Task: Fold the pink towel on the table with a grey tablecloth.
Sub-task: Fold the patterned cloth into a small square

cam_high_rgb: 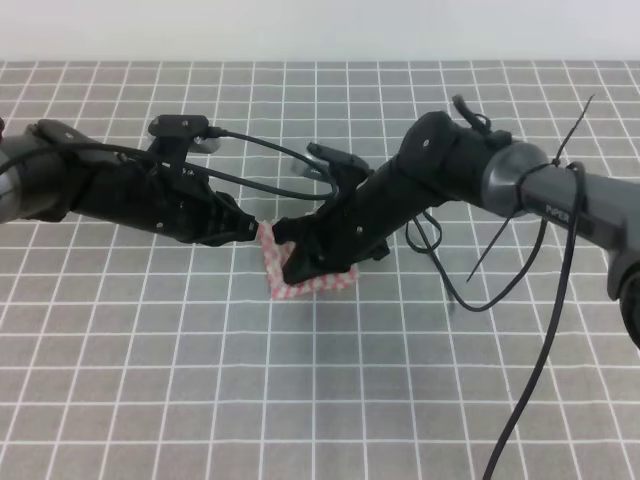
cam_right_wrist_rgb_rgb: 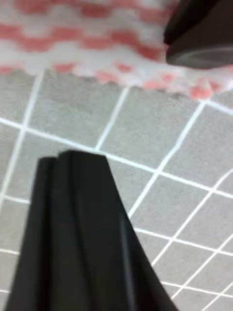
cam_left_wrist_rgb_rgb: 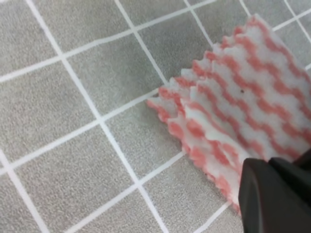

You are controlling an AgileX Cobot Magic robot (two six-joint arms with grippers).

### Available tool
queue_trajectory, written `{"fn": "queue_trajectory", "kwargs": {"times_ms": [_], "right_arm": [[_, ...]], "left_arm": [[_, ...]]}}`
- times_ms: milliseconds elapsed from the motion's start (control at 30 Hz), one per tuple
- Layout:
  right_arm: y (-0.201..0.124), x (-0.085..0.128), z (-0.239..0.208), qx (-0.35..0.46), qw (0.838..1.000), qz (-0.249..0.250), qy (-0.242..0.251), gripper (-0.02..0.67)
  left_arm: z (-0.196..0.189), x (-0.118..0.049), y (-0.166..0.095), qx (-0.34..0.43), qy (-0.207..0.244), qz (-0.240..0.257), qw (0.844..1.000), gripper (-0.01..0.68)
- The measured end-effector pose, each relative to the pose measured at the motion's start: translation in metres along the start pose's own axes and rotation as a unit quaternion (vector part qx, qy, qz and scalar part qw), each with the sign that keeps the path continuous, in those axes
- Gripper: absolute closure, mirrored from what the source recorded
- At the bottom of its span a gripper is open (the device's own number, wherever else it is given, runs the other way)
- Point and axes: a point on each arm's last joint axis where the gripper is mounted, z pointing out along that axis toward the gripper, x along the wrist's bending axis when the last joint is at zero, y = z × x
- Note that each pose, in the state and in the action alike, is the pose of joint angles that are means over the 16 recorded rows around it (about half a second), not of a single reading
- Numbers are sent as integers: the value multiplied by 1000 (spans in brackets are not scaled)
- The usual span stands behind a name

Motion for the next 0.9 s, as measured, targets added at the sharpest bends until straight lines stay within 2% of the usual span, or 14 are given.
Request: {"fn": "queue_trajectory", "kwargs": {"times_ms": [433, 900], "right_arm": [[-1, 3, 5, 6, 1000, -10, 5, 664], [11, -4, -24, -11, 1000, -16, -18, 664]], "left_arm": [[0, -1, 2, -11, -3, -7, 1000, 675], [8, -9, 6, -41, -27, -18, 999, 675]]}}
